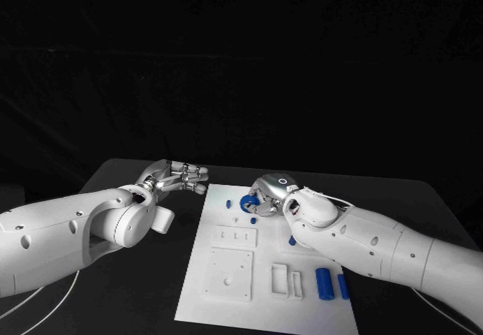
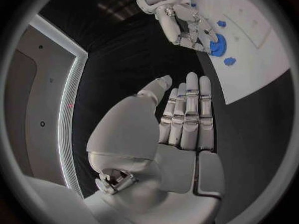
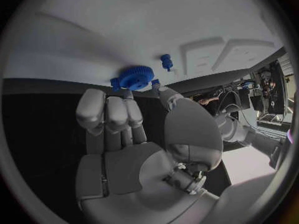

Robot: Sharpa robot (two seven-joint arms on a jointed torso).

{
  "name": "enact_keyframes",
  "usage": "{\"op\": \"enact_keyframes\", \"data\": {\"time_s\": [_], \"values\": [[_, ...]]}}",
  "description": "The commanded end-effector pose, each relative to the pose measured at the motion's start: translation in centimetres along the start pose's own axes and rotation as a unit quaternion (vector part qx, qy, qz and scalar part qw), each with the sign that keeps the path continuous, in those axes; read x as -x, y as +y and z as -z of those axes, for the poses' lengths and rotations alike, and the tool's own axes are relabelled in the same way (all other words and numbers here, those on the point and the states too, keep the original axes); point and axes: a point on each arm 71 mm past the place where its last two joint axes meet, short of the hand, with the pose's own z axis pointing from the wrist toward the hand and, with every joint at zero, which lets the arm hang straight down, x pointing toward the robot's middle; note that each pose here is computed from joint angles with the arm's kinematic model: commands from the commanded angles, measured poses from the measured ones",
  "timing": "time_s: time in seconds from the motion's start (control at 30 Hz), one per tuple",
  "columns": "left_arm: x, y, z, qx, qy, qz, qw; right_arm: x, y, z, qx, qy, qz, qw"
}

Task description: Assemble the parts on the task board

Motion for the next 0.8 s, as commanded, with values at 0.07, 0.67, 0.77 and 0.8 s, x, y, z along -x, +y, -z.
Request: {"op": "enact_keyframes", "data": {"time_s": [0.07, 0.67, 0.77, 0.8], "values": [[-0.21, -0.16, -0.08, -0.002, 0.006, 0.0, 1.0, -0.2, -0.2, 0.1, -0.006, 0.018, -0.023, 1.0], [0.2, -0.08, 0.02, 0.0, 0.001, -0.001, 1.0, 0.2, -1.4, 1.0, -0.011, 0.013, -0.029, 0.999], [0.27, -0.06, 0.06, 0.0, 0.0, -0.001, 1.0, 0.3, -1.7, 1.3, -0.012, 0.01, -0.03, 0.999], [0.3, -0.06, 0.07, 0.0, 0.0, -0.001, 1.0, 0.3, -1.8, 1.4, -0.013, 0.011, -0.03, 0.999]]}}
